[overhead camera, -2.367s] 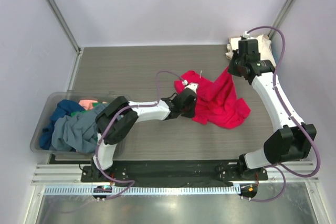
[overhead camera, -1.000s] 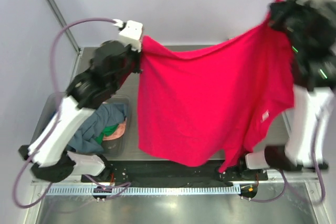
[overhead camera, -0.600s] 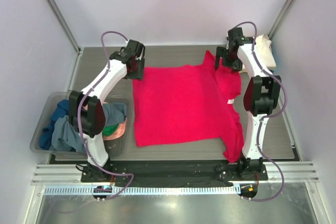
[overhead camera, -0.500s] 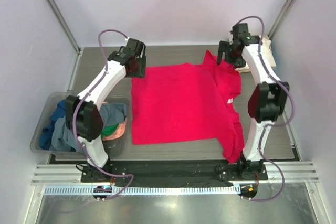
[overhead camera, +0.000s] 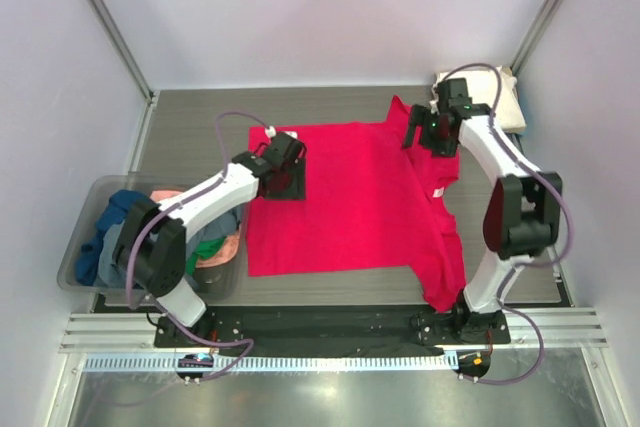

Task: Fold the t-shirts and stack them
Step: Flatten the tshirt out

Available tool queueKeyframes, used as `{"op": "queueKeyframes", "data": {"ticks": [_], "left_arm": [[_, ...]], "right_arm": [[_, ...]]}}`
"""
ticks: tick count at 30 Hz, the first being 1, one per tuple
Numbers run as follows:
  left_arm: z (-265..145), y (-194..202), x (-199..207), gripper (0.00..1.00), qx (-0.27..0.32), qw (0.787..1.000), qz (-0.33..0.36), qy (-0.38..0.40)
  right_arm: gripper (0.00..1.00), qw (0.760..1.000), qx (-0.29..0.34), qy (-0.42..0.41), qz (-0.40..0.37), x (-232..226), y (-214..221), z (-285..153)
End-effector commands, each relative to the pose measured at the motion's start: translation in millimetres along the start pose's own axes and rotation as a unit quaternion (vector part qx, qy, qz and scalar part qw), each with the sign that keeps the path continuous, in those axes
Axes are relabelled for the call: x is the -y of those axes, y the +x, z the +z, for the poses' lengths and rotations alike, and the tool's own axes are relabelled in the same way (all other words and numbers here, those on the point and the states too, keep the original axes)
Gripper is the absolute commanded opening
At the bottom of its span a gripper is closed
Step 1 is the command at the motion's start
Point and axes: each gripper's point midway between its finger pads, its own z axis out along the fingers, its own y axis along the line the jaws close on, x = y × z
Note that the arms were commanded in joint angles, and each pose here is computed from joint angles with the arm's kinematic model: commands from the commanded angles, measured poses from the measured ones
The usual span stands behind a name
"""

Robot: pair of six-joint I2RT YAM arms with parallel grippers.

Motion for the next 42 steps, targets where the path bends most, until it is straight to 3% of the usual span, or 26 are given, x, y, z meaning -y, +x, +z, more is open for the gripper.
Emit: {"op": "queueKeyframes", "data": {"ticks": [1,10,19,24,33,37,42], "left_arm": [[24.3,6.2,23.9,0.57,0.001,0.999,-0.037,0.038],[80.2,34.7,-11.3,0.56,-0.043,0.998,-0.028,-0.044],[104.1,39.2,-92.9,0.52,-0.107,0.985,-0.085,-0.105],[102.5,40.9,-142.6,0.50,-0.122,0.971,-0.125,-0.161],[94.4,16.0,-115.3,0.50,-0.098,0.981,-0.125,-0.114],[63.5,-8.1,-91.4,0.52,-0.064,0.988,-0.103,-0.092],[-0.7,-20.7,-56.7,0.56,0.000,0.995,-0.063,-0.082]], "right_arm": [[0.87,1.000,-0.004,0.003,0.012,-0.2,-2.0,25.3],[0.86,0.998,-0.048,0.027,0.022,10.7,-6.7,117.5],[0.86,0.996,-0.083,0.007,0.011,4.5,-14.2,183.7],[0.88,0.997,-0.067,-0.020,-0.022,-4.6,-37.0,211.4],[0.90,0.992,-0.026,-0.110,-0.063,-45.6,-72.7,191.2],[0.91,0.987,0.025,-0.143,-0.073,-73.1,-109.3,138.7],[0.91,0.987,0.068,-0.116,-0.088,-86.2,-118.7,71.2]]}}
